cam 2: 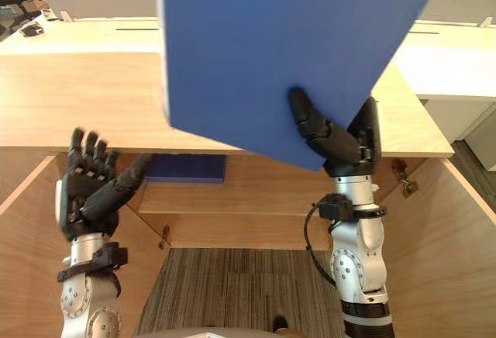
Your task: Walk over to the cabinet, pick up the folder, carry it to the office cabinet, place the folder inside the office cabinet, then close the office cabinet door
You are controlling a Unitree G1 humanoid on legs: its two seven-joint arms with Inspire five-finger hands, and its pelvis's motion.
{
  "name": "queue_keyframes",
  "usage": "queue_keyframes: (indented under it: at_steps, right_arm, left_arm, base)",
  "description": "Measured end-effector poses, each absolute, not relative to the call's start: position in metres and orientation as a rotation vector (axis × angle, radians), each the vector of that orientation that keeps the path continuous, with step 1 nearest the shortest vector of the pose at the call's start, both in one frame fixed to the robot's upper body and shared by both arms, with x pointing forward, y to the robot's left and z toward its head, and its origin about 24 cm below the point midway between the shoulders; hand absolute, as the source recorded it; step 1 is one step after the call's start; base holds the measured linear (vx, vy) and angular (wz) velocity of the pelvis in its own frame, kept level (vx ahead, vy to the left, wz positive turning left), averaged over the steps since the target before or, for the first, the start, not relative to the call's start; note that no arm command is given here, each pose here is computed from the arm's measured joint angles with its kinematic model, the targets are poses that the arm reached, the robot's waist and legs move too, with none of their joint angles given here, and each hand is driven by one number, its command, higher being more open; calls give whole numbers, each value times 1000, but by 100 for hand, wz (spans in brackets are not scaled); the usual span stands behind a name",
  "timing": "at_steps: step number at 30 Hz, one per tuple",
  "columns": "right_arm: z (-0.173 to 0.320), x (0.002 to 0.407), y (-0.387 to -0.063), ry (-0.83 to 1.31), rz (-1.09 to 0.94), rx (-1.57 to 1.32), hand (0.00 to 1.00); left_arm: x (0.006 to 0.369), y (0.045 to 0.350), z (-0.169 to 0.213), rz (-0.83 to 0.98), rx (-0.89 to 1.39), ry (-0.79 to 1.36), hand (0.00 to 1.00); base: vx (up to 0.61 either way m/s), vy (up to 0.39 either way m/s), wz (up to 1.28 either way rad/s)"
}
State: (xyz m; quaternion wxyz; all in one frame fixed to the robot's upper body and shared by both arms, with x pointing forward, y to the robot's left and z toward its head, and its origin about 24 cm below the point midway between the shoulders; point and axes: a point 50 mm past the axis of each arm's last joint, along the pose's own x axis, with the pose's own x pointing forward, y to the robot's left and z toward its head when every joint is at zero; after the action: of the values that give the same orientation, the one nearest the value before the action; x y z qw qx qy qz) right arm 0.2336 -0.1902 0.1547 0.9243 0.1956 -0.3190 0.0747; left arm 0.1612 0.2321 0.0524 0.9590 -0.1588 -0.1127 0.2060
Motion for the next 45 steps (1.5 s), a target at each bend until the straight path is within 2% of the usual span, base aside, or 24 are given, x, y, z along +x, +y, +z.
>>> queue_keyframes:
  at_steps: [5, 9, 11, 15, 18, 21, 25, 31, 34, 39, 45]
  right_arm:
    - [154, 234, -188, -648, 153, 369, 0]
    - [152, 235, -173, -622, 216, 367, 0]
    - [147, 235, -155, -580, 300, 366, 0]
    - [120, 236, -119, -436, 467, 271, 0]
    - [91, 242, -87, -297, 623, 123, 0]
    - [70, 257, -70, -207, 699, -106, 0]
    - [68, 268, -69, -222, 690, -324, 0]
    - [90, 295, -80, -286, 522, -343, 0]
    - [114, 309, -93, -337, 384, -182, 0]
    - [182, 337, -133, -498, 109, 253, 0]
    - [228, 340, -189, -658, -166, 617, 0]
  left_arm:
    - [151, 235, 14, 476, -277, -44, 100]
    - [135, 231, -40, 491, -242, 238, 100]
    - [118, 226, -75, 487, -223, 433, 100]
    - [89, 223, -117, 452, -136, 710, 100]
    - [93, 227, -132, 408, -73, 812, 100]
    - [117, 233, -132, 388, -44, 804, 100]
    - [146, 232, -124, 363, -39, 741, 100]
    - [195, 222, -100, 331, -43, 585, 100]
    - [218, 219, -81, 326, -60, 481, 100]
    - [252, 204, -43, 303, -142, 285, 100]
    - [245, 185, -5, 256, -185, 91, 100]
  base:
    - [-23, -17, 3]
    - [-16, -11, -2]
    - [-27, -25, -8]
    - [-15, -19, -7]
    - [-106, -11, -10]
    - [-259, -32, -9]
    - [-225, -3, 1]
    - [-160, -9, 5]
    - [-147, -35, 12]
    - [-100, -61, 7]
    - [-45, -72, 7]
